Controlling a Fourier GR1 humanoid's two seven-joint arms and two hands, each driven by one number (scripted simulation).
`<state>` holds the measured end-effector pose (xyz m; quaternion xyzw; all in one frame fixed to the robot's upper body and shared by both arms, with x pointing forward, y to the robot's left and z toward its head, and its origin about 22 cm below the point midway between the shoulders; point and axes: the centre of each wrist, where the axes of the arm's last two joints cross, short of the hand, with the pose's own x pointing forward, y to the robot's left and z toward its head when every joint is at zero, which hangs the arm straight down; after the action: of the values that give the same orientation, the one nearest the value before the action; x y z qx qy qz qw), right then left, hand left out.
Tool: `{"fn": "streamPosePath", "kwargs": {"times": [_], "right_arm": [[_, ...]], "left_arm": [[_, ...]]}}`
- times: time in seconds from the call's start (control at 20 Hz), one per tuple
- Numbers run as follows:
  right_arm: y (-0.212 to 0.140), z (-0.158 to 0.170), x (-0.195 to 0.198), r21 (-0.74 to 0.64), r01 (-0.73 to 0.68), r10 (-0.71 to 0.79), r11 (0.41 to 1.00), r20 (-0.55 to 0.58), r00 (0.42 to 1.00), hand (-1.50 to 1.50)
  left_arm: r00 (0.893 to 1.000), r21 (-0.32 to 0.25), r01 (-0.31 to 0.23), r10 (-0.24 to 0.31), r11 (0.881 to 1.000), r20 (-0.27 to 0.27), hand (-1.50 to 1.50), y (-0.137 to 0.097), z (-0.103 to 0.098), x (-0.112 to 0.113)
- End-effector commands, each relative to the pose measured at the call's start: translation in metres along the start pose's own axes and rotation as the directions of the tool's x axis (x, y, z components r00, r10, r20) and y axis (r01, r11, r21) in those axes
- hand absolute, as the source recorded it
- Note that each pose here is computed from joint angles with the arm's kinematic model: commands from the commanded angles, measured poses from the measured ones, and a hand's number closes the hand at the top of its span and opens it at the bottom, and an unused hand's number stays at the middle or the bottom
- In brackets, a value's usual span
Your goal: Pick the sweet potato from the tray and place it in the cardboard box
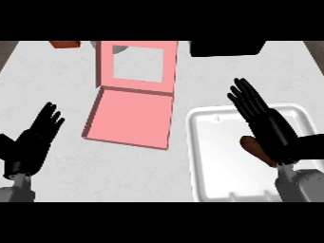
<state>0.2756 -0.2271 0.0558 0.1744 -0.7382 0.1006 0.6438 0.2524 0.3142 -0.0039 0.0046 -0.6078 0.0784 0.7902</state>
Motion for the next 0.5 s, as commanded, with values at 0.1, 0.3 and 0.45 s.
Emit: {"fn": "streamPosePath", "kwargs": {"times": [0.1, 0.3, 0.45], "right_arm": [[-0.014, -0.006, 0.027, 0.374, -0.247, 0.266, 0.894, 0.0, 0.964, -1.5], [0.004, -0.029, 0.096, 0.53, -0.634, 0.555, 0.563, 0.326, 0.765, -1.5], [-0.008, -0.02, 0.11, 0.625, -0.739, 0.725, 0.253, 0.383, 0.572, -1.5]], "left_arm": [[0.95, 0.124, 0.295, -0.305, 0.947, 0.072, 0.0, 0.027, -0.001, 0.025], [0.916, 0.134, 0.383, -0.394, 0.914, 0.068, 0.0, 0.038, -0.001, 0.033], [0.856, 0.174, 0.494, -0.512, 0.852, 0.076, 0.0, 0.047, -0.001, 0.044]]}}
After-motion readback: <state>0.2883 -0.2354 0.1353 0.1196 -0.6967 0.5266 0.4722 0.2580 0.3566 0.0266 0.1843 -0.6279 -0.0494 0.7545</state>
